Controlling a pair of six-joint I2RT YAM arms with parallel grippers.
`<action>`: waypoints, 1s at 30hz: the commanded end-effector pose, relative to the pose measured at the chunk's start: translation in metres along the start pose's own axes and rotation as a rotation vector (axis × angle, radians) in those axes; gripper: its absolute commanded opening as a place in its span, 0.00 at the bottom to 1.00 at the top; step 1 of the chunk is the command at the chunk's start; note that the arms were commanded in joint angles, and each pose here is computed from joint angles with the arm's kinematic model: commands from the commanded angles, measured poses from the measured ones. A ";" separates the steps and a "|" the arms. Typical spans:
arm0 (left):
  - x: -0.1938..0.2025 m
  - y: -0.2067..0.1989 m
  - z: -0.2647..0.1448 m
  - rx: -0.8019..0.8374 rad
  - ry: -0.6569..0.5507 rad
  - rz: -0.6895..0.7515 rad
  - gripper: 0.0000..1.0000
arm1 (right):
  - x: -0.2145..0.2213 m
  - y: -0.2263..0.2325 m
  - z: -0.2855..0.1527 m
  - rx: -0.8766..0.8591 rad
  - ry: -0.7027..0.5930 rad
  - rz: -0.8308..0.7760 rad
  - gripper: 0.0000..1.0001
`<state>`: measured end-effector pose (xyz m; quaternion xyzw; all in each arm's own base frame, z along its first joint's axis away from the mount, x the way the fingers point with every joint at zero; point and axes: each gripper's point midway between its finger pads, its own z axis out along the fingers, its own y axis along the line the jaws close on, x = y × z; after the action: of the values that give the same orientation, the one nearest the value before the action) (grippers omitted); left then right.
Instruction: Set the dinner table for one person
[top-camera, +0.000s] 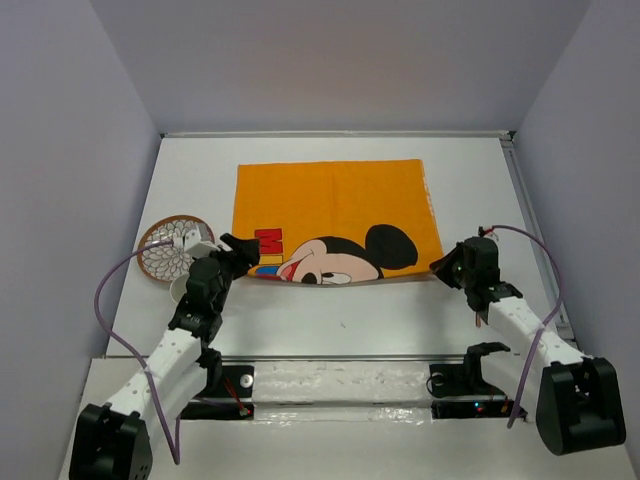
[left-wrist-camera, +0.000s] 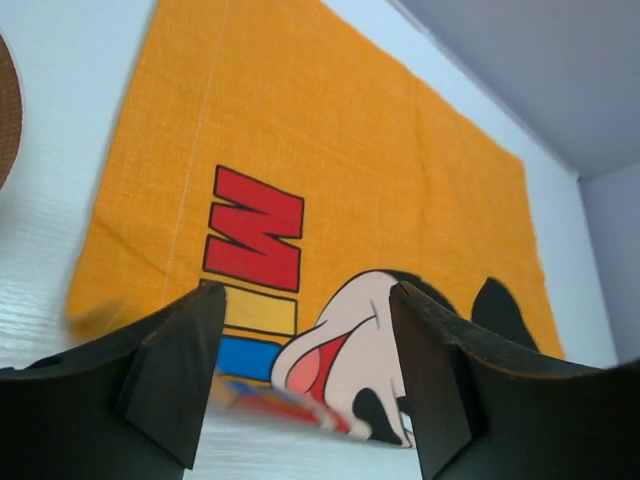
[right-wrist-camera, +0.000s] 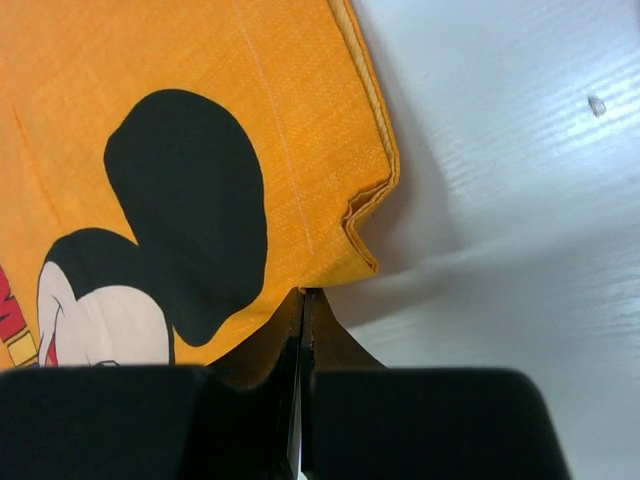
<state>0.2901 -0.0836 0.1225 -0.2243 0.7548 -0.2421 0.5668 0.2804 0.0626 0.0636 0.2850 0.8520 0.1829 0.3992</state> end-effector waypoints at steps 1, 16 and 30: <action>-0.021 -0.008 -0.009 0.013 -0.066 -0.029 0.83 | 0.026 -0.015 -0.007 0.014 0.082 0.019 0.07; -0.161 -0.140 -0.076 0.319 -0.285 0.026 0.99 | -0.033 0.074 -0.050 -0.284 -0.038 -0.111 0.66; -0.244 -0.144 -0.139 0.185 -0.536 0.349 0.99 | 0.108 0.375 -0.004 -0.809 0.245 -0.352 0.67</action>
<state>0.2315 -0.0477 0.4399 -0.1000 0.5740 -0.2032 0.7869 0.3197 0.3399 0.1333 -0.0232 0.8579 0.3778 0.3474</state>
